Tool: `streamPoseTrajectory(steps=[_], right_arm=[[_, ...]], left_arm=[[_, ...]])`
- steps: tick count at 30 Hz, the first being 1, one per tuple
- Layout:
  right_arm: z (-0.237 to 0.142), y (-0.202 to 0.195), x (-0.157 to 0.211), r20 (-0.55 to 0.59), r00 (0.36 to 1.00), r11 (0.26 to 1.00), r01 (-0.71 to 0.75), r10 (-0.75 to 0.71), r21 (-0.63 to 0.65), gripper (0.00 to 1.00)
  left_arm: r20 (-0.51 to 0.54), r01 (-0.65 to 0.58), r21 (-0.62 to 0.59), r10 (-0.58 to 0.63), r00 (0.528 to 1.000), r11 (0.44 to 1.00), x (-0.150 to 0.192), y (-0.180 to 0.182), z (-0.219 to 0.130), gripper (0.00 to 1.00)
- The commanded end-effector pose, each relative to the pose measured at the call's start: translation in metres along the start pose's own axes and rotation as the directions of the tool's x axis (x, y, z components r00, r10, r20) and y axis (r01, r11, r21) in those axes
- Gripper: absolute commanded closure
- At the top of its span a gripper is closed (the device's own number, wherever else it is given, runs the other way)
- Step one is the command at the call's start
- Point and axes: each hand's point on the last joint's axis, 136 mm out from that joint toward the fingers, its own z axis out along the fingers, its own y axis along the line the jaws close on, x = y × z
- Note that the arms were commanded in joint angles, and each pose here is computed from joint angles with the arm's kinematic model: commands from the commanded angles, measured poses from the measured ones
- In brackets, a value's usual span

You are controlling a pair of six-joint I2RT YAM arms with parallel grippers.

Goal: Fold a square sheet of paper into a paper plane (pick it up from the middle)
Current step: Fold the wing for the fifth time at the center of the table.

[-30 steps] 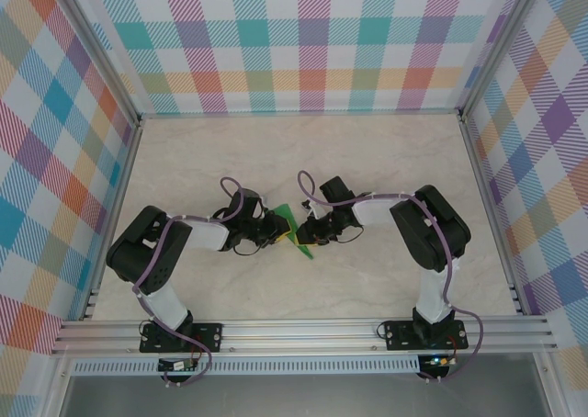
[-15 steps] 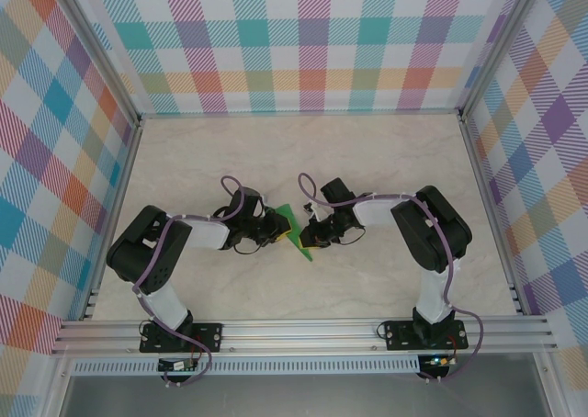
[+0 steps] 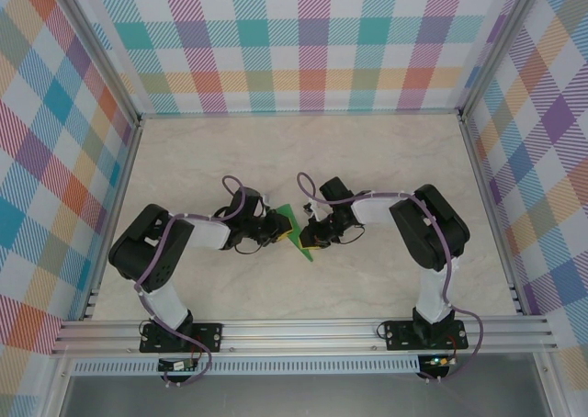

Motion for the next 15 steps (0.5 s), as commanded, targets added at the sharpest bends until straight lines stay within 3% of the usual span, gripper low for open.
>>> streamPoseTrajectory(steps=[1, 15], right_arm=[[0.006, -0.017, 0.006, -0.028, 0.999, 0.998, -0.017, 0.019, 0.062, 0.85], [-0.018, 0.009, 0.013, -0.011, 1.000, 0.999, 0.013, -0.012, 0.031, 0.79]], left_arm=[[-0.014, -0.017, 0.008, 0.017, 1.000, 1.000, 0.002, -0.006, 0.006, 0.84], [-0.018, -0.010, -0.042, 0.009, 1.000, 0.999, 0.003, 0.004, 0.007, 0.85]])
